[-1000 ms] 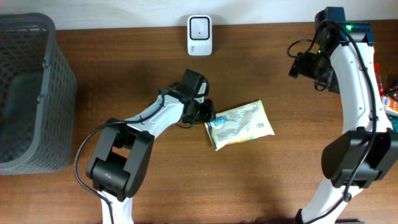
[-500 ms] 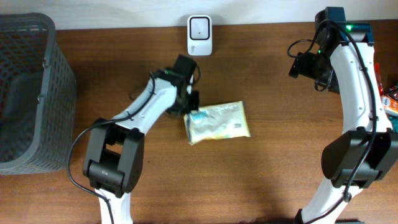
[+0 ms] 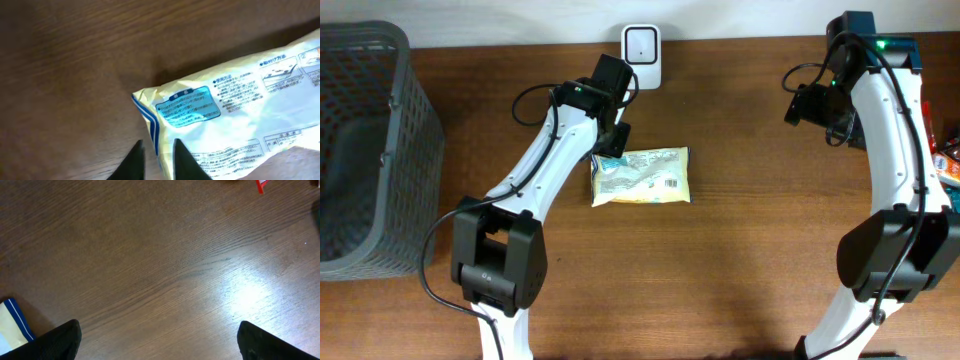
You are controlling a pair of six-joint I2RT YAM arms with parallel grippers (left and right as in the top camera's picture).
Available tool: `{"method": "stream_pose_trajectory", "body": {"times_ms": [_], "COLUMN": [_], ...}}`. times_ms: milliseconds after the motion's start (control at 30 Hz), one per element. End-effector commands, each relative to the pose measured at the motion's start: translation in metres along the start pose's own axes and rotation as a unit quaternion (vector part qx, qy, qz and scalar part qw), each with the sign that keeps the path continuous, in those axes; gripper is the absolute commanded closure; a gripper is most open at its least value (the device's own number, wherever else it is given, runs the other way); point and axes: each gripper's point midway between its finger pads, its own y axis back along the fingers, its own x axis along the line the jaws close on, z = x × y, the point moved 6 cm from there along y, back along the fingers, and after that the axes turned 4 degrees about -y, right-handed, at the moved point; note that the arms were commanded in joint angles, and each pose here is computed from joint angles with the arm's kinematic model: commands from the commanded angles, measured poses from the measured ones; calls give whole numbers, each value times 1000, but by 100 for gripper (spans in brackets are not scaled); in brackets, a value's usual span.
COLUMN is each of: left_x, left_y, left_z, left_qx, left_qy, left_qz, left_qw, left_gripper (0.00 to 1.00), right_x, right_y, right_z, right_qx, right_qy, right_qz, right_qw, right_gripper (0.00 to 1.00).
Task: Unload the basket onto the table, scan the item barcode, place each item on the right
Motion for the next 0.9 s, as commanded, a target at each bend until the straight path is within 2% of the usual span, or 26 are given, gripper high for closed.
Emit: {"method": "stream_pose_trajectory", "body": {"times_ms": [0,33,67,100,133,167,200,300,333,367,400,467,533,567,600,633,667,733,867], "left_x": [12,13,14,13,11,7,2,-7,-7,-7,-7,-6,-2,1,3,7,11,16,3], "left_y": [12,16,19,20,20,20,20,20,20,20,20,19,19,18,18,17,15,13,8], "left_z": [4,4,4,4,3,2,1,0,-1,-1,-1,-1,-1,-2,-2,-3,-5,-6,-6], "left_qx": [-9,-11,-12,-11,-9,-6,-2,2,3,3,3,3,4,5,6,9,14,19,29], "left_qy": [26,36,43,43,42,42,41,40,40,40,40,41,46,49,53,67,82,94,100], "left_qz": [22,22,22,17,6,-9,-33,-72,-72,-72,-71,-68,-67,-66,-66,-64,-63,-70,-145], "left_qw": [999,999,999,999,999,999,999,997,997,997,997,997,997,997,996,996,995,993,984], "left_gripper": [84,76,61,38,20,8,2,1,24,57,71,82,100,100,100,100,100,100,100], "right_x": [-4,-4,-4,-4,-4,-4,-4,-4,-4,-3,0,12,21,25,31,40,51,78,127], "right_y": [8,8,8,8,8,8,8,8,8,8,8,9,11,11,13,14,14,12,-6], "right_z": [3,3,3,3,3,3,3,3,3,4,9,11,8,6,4,-1,-8,-23,-55], "right_qx": [-14,-14,-14,-14,-14,-14,-14,-14,-14,-16,-27,-25,-6,2,13,33,52,69,79], "right_qy": [-7,-7,-7,-7,-7,-7,-7,-7,-7,-10,-22,-35,-33,-32,-30,-25,-10,45,120], "right_qz": [-2,-2,-2,-2,-2,-2,-2,-2,-2,0,8,59,97,116,138,169,199,237,246], "right_qw": [1000,1000,1000,1000,1000,1000,1000,1000,1000,1000,999,997,995,993,990,985,979,968,959], "right_gripper": [1,1,1,1,1,2,2,1,1,1,1,1,1,0,20,50,62,95,96]}}
